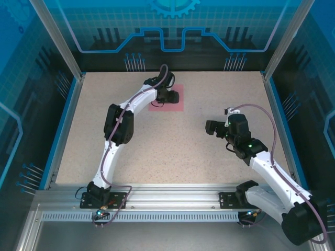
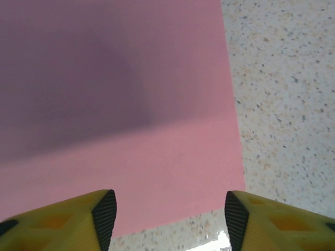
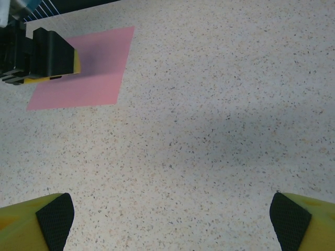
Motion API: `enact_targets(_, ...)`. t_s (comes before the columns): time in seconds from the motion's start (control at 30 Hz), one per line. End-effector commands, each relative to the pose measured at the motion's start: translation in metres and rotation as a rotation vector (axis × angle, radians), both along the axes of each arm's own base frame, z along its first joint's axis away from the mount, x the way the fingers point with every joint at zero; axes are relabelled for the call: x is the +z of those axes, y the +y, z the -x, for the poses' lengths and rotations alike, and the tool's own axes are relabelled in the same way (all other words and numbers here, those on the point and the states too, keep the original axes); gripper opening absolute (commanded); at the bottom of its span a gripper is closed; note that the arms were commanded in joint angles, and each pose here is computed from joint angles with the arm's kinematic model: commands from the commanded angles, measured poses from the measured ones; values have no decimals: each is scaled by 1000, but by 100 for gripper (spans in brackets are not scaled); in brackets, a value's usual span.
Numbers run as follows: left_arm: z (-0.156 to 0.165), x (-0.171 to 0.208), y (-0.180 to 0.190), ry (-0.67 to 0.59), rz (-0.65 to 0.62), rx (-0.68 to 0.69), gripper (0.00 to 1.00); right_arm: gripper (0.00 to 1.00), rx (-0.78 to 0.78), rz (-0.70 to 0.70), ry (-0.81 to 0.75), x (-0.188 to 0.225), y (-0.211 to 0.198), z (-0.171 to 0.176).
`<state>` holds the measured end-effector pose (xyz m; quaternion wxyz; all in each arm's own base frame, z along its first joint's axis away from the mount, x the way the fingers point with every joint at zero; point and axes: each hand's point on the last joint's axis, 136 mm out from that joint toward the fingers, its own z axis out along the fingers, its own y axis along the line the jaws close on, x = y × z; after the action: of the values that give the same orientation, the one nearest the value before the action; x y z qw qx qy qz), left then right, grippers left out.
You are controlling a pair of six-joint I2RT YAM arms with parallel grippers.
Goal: Fold a paper plane with a square sheet of paper (fold left side to right side)
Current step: Move the square sheet of paper to the center of the table.
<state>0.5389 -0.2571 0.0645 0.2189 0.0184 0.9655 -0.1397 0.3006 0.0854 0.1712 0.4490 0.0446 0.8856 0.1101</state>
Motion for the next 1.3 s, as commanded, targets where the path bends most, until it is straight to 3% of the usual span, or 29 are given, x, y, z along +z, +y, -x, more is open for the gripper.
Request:
enact_targets(0.0, 6, -14, 4, 71, -34, 22, 55, 100, -6, 5, 17, -5, -1, 6)
enact_targets(0.6, 39, -66, -3, 211, -105, -13, 47, 100, -30, 12, 11, -3, -11, 23)
enact_targets(1.0, 75, -60, -8, 252, -81, -21, 46, 100, -37, 16, 23, -7, -13, 25)
enact_targets(1.27, 118, -53, -7, 305, -38, 13, 46, 100, -39, 13, 32, -10, -12, 24)
